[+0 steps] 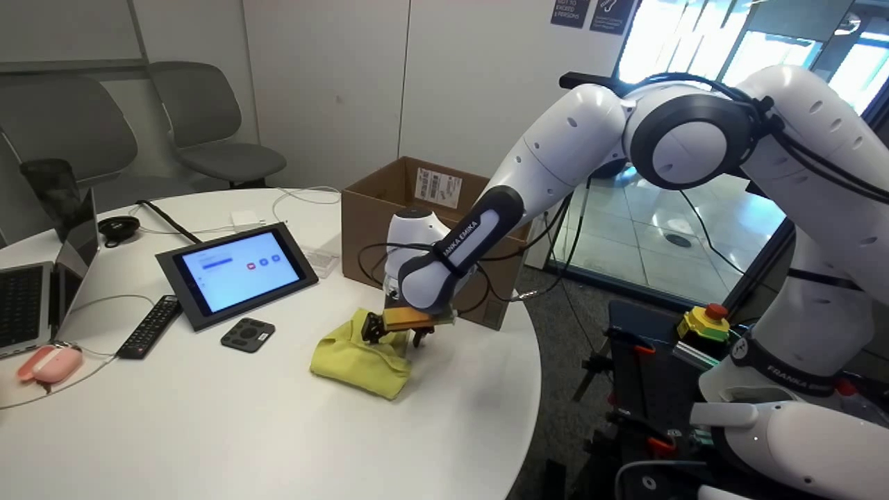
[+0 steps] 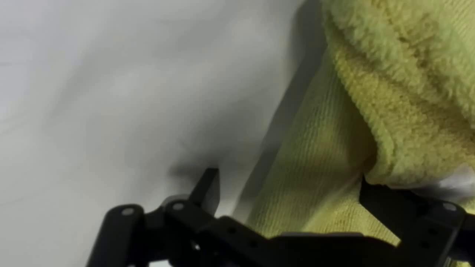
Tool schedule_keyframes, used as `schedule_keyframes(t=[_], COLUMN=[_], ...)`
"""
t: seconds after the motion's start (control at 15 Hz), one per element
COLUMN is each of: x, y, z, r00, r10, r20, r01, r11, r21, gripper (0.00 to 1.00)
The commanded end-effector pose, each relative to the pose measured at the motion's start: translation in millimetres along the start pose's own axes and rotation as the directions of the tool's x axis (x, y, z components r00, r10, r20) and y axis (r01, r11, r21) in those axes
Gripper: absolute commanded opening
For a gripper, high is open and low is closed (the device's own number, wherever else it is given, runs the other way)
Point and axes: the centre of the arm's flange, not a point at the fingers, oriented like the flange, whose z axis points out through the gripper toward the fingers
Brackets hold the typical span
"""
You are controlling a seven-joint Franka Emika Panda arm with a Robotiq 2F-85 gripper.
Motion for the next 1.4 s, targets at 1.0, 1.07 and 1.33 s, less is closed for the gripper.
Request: schedule_keyframes(t=[1.0, 1.07, 1.33], x=[-20.7, -14.9, 4.9], y=[-20.7, -19.8, -18.2], z=[-22.1, -22.1, -17.1], r00=[0.984, 0.985, 0.988], r10=[-0.175, -0.169, -0.151], r20=[-0.015, -0.02, -0.035], r01=[0.175, 0.169, 0.152], r11=[0.984, 0.985, 0.988], r21=[0.023, 0.023, 0.024], gripper=[1.0, 1.0, 1.0])
